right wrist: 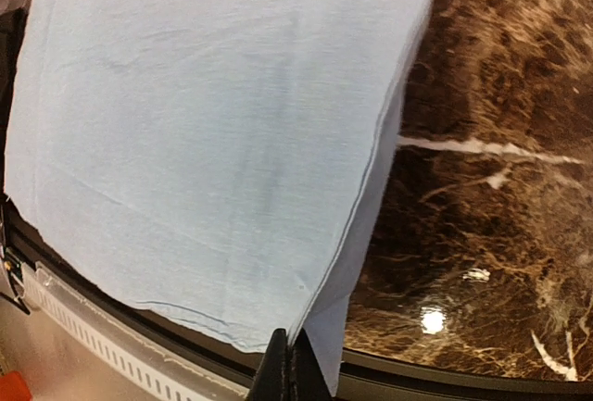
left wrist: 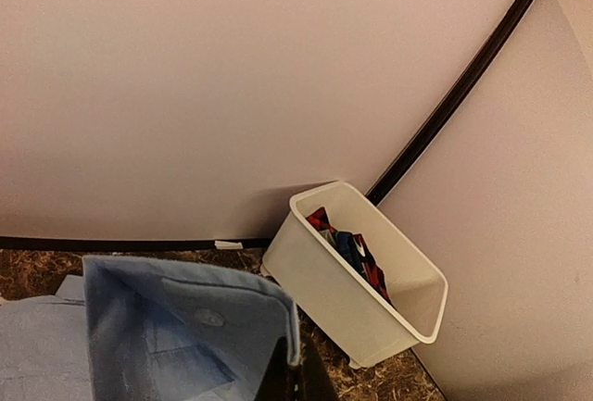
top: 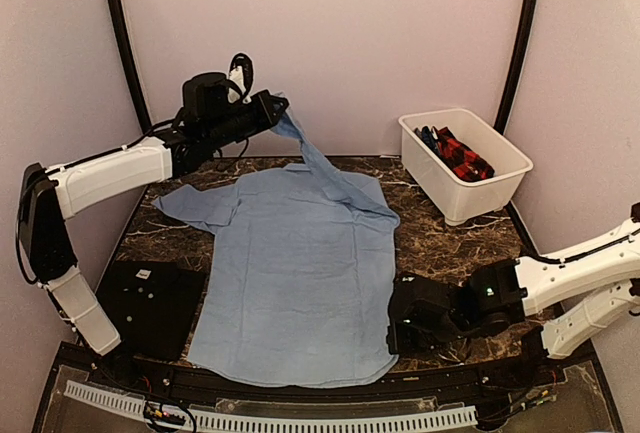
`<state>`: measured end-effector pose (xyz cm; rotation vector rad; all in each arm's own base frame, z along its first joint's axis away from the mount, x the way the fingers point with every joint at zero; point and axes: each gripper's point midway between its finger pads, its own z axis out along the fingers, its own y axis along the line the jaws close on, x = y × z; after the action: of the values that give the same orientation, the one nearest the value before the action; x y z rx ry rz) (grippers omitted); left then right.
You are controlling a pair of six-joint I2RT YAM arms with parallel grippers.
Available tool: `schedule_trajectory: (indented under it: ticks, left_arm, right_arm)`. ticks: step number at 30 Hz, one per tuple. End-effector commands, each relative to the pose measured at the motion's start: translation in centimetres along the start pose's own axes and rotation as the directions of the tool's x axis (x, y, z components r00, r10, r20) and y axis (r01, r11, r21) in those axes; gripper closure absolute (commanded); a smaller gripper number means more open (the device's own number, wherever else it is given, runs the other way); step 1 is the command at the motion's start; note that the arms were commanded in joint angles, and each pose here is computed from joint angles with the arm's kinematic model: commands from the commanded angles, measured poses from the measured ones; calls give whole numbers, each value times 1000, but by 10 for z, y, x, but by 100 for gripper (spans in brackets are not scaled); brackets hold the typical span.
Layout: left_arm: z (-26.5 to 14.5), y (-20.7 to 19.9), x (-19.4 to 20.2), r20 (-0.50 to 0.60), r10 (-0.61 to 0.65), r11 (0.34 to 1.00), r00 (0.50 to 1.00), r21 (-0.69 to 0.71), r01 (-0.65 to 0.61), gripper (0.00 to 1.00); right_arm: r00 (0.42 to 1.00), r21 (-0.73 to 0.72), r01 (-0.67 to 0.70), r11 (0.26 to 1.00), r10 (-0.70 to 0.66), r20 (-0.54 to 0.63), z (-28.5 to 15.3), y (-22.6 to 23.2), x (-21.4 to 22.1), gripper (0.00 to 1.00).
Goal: Fold and stack the long sleeve shirts
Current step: Pick up the corner of the shirt from the corner of the board, then fold the flattened shirt at the center of the board.
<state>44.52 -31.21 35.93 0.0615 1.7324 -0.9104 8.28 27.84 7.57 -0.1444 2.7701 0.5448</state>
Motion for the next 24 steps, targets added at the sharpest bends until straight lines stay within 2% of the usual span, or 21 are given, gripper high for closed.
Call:
schedule_trajectory:
  ticks: [1,12,24]
  left_arm:
    - [-17,5,-56,116,75,997,990,-5,-75,100]
    - [-48,79,-100,177,117,986,977,-138,-93,100]
    - [-51,102,-121,204,152,978,967,-173,-117,100]
  right_arm:
    - [994,-26,105,994,-104,38,-2,32,-9,100]
    - [975,-215,215,953,-221,-5,24,97,2,100]
    - [968,-313,206,927,-240,-73,47,117,3,100]
